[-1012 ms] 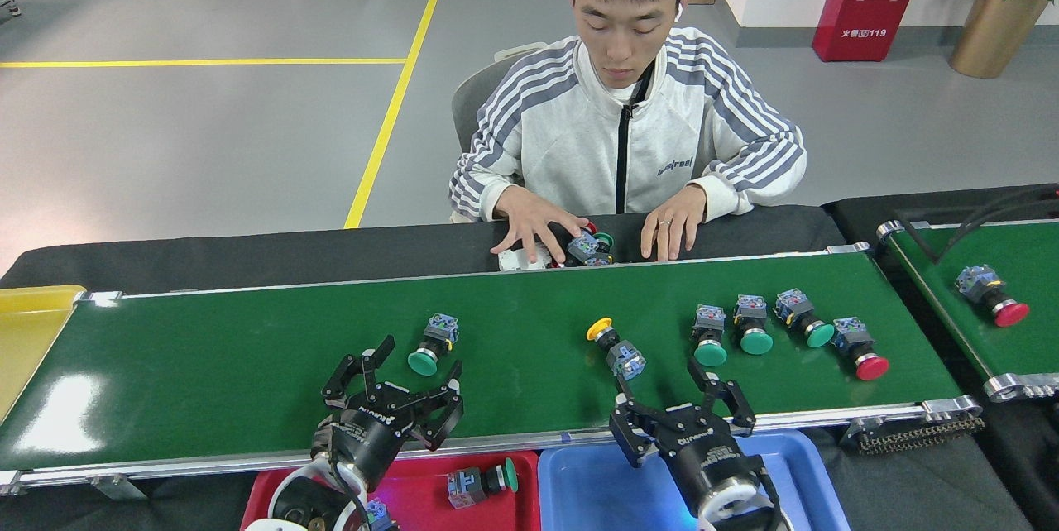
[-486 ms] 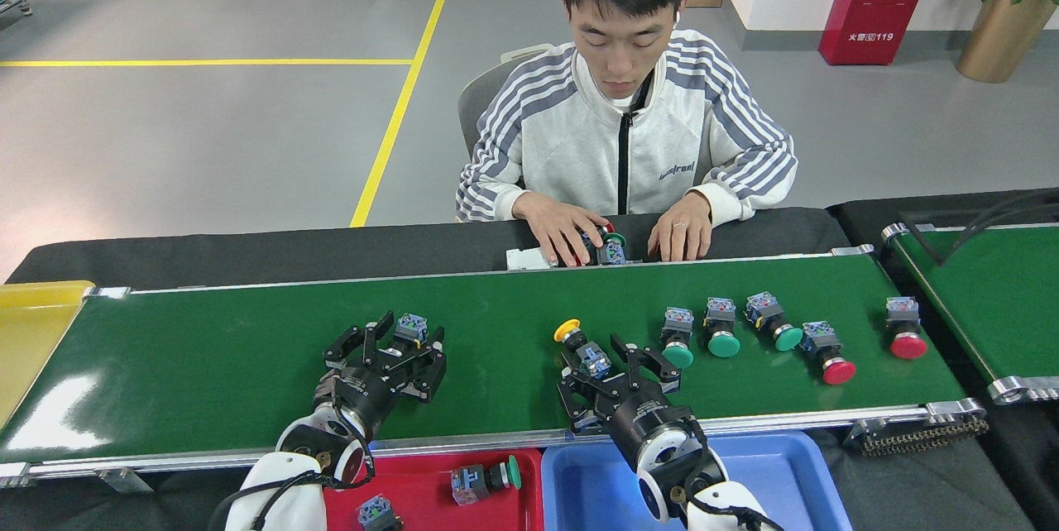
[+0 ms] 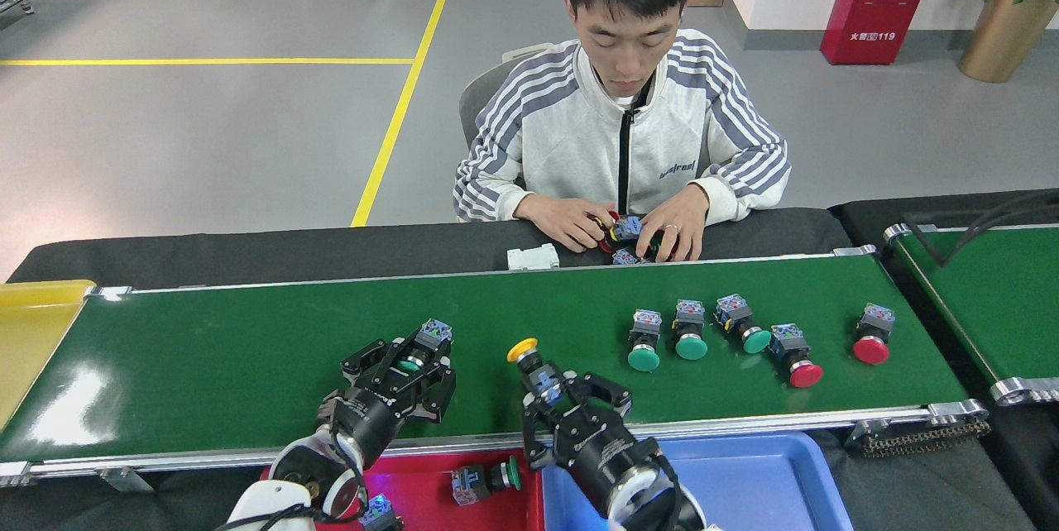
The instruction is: Pick switch part from conveyor to tray
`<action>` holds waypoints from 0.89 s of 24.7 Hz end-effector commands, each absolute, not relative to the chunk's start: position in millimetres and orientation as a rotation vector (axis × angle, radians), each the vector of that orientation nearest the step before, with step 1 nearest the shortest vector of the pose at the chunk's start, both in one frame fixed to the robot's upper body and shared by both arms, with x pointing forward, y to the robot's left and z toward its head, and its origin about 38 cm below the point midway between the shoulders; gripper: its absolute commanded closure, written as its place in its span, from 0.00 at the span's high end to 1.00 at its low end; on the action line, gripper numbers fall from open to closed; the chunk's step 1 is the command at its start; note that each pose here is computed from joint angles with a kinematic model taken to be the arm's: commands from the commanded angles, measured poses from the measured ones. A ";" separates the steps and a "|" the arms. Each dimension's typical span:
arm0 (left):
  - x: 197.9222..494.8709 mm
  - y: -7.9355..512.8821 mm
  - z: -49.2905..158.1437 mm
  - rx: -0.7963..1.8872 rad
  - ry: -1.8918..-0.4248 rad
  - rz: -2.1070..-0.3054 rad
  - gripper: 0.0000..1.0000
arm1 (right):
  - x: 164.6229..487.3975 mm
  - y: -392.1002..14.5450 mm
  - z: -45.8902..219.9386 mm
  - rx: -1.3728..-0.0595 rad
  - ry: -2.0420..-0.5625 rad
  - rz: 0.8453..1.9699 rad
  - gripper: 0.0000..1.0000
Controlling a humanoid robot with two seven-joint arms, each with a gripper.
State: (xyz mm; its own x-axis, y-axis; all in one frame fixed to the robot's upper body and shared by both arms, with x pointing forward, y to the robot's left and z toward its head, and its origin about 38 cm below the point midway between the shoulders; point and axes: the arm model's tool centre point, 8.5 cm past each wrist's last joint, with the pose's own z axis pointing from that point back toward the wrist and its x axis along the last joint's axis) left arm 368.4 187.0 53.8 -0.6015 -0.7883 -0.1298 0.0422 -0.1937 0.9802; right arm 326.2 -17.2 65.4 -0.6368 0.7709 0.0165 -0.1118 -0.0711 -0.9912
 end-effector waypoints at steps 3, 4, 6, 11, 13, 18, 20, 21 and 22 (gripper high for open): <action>306.6 200.6 60.0 0.796 -1.582 -1.968 0.71 | 282.7 15.5 76.9 -0.634 -1.723 1.811 0.44; 296.5 205.2 56.6 0.789 -1.566 -1.959 0.75 | 276.6 19.8 75.4 -0.620 -1.733 1.821 0.80; 290.1 212.6 54.6 0.803 -1.544 -1.924 1.00 | 267.2 23.8 70.8 -0.596 -1.733 1.835 0.98; 277.1 238.9 50.0 0.833 -1.480 -1.858 1.00 | 265.6 24.1 72.7 -0.595 -1.744 1.827 0.99; 276.6 253.1 50.8 0.865 -1.448 -1.825 1.00 | 265.6 23.0 82.2 -0.609 -1.770 1.805 0.99; 261.2 308.2 45.6 1.051 -1.227 -1.445 1.00 | 305.5 -52.0 94.7 -0.855 -1.668 1.547 0.98; 252.8 330.7 46.2 1.113 -1.144 -1.337 1.00 | 321.5 -98.7 90.7 -0.980 -1.554 1.382 0.98; 247.8 340.0 44.9 1.126 -1.112 -1.317 1.00 | 324.1 -129.4 83.7 -1.047 -1.467 1.296 0.98; 243.1 346.3 43.4 1.132 -1.089 -1.306 1.00 | 320.0 -151.4 74.9 -1.082 -1.403 1.252 0.98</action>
State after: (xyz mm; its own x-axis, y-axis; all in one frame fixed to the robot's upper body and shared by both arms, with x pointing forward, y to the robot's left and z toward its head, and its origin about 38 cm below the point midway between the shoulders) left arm 246.0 334.9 38.0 -0.0628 -0.9976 -0.0288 0.1574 -0.0384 0.9868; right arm 317.8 -131.6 71.7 -0.2661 0.9607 0.0797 -0.0144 0.0787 -0.9968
